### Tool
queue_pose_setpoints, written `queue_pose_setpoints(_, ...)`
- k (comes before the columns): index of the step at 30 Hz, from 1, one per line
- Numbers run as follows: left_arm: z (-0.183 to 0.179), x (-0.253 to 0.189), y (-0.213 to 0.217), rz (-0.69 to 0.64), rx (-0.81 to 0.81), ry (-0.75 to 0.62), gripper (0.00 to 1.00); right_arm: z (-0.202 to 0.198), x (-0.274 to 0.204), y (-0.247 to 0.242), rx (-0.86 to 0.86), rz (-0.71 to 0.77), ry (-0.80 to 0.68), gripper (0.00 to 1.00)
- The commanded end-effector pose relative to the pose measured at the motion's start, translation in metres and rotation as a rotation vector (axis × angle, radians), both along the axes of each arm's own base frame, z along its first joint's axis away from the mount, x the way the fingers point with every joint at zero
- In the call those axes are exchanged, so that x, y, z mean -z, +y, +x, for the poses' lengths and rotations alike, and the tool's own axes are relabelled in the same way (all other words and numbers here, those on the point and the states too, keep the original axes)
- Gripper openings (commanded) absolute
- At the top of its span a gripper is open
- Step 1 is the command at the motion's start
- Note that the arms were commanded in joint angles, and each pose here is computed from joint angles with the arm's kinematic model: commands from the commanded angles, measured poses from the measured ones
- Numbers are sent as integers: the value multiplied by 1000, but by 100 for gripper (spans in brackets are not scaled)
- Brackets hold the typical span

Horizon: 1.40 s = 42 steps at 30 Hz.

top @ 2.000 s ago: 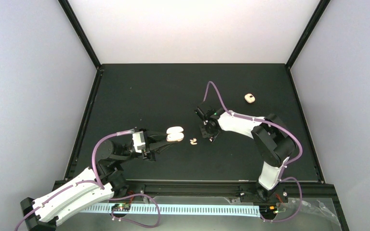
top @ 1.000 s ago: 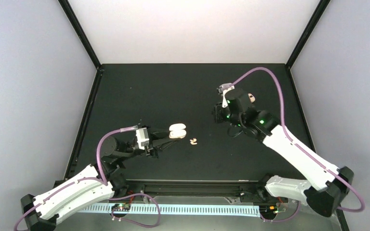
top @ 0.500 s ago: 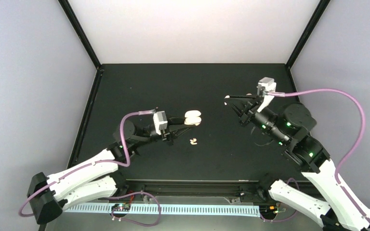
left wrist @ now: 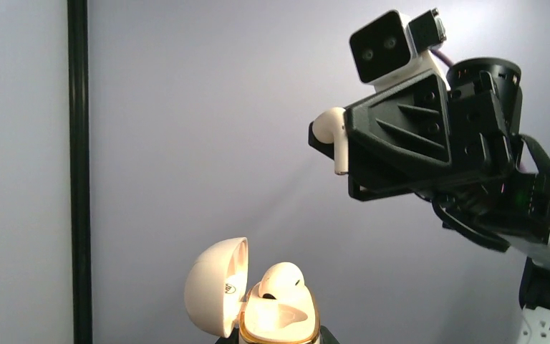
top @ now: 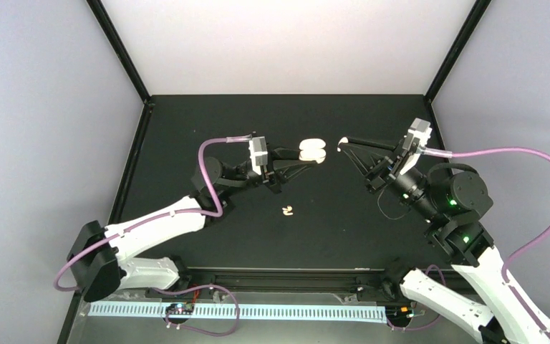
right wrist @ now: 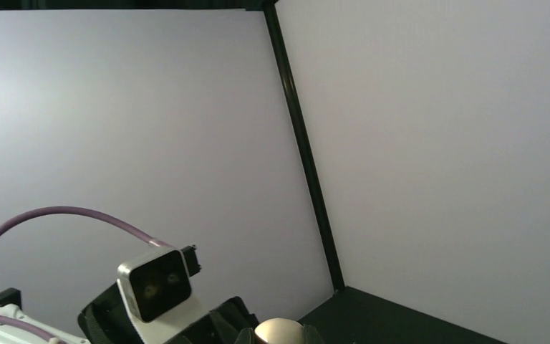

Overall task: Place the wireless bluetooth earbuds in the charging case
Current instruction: Place the earbud in the charging case.

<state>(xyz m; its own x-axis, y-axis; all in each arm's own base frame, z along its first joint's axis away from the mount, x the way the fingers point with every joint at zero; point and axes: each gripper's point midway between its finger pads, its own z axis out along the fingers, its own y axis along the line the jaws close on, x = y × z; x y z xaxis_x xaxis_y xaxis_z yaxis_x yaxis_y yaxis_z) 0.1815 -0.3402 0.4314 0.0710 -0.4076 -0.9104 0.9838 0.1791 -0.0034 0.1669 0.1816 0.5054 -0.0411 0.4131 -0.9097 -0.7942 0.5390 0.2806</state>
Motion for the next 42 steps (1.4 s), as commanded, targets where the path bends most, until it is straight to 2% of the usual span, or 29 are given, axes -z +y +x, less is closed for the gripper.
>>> queue_pose_setpoints(1,-13,-42,4,-139,71,-79,2,-10,-16,2,-50,58,-68,10)
queue_pose_setpoints(14,-8,-41,-17,-140,91,-83,2,-8,-10,14,-95,48,-69,10)
queue_pose_setpoints(26,-28,-37,-25,-117,86,-197,2,-12,1,22,-127,10,-126,10)
queue_pose_setpoints(42,-22,-40,-35,-84,77,-156,2,-10,12,26,-130,-22,-120,9)
